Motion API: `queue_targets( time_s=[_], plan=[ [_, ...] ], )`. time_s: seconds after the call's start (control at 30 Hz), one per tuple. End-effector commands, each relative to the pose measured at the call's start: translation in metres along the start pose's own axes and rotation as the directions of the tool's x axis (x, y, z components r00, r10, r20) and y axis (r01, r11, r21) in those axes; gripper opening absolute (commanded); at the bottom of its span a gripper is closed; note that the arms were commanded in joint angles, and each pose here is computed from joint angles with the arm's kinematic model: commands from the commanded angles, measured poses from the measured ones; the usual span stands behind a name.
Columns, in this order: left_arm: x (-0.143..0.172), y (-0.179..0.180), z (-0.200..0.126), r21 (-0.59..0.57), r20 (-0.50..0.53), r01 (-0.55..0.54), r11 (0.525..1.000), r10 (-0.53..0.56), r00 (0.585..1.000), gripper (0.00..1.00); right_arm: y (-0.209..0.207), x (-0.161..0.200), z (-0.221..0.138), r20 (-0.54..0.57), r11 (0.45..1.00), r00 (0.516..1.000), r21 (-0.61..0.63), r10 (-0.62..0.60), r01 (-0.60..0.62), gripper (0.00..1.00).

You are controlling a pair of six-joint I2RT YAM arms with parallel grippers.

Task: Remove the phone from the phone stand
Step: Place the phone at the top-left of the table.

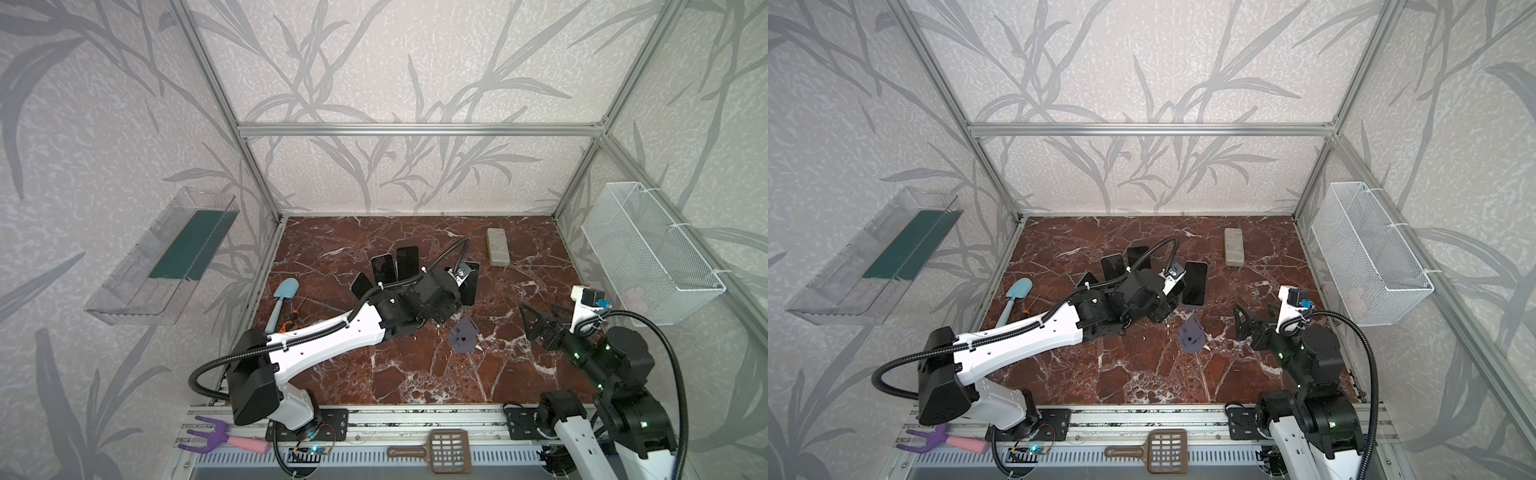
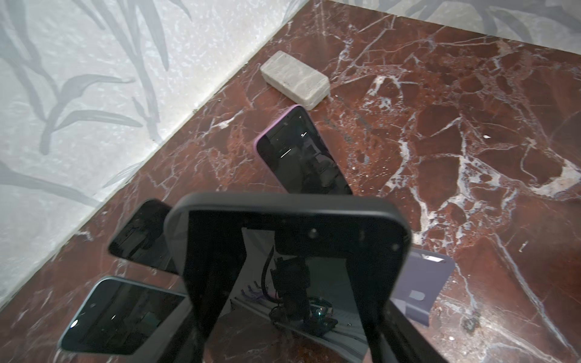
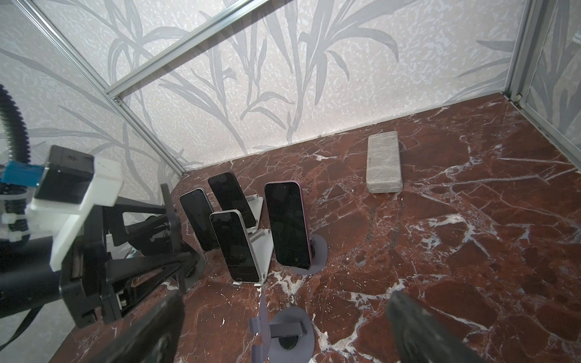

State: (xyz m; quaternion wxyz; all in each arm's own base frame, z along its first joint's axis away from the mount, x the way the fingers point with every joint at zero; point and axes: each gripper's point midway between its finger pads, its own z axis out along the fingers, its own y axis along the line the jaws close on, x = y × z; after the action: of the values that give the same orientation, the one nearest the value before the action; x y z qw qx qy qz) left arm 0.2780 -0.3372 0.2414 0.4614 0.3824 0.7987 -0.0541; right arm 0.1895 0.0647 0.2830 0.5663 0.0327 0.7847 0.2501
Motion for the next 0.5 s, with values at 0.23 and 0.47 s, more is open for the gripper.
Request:
queue_targets(
  time_s=[0.23, 0.47],
  plan=[
    [-0.008, 0.094, -0.056, -0.212, 0.018, 0.054, 0.976, -0.052, 0.998, 0.6, 0.01, -0.003, 0.009, 0.0, 0.997, 0.999, -0.071, 0.036, -0.036, 0.99],
    [0.009, 0.142, -0.076, -0.307, -0.023, 0.099, 0.946, -0.111, 0.994, 0.6, 0.011, -0.001, 0.014, -0.007, 0.995, 0.999, -0.084, 0.046, -0.046, 0.99]
  ],
)
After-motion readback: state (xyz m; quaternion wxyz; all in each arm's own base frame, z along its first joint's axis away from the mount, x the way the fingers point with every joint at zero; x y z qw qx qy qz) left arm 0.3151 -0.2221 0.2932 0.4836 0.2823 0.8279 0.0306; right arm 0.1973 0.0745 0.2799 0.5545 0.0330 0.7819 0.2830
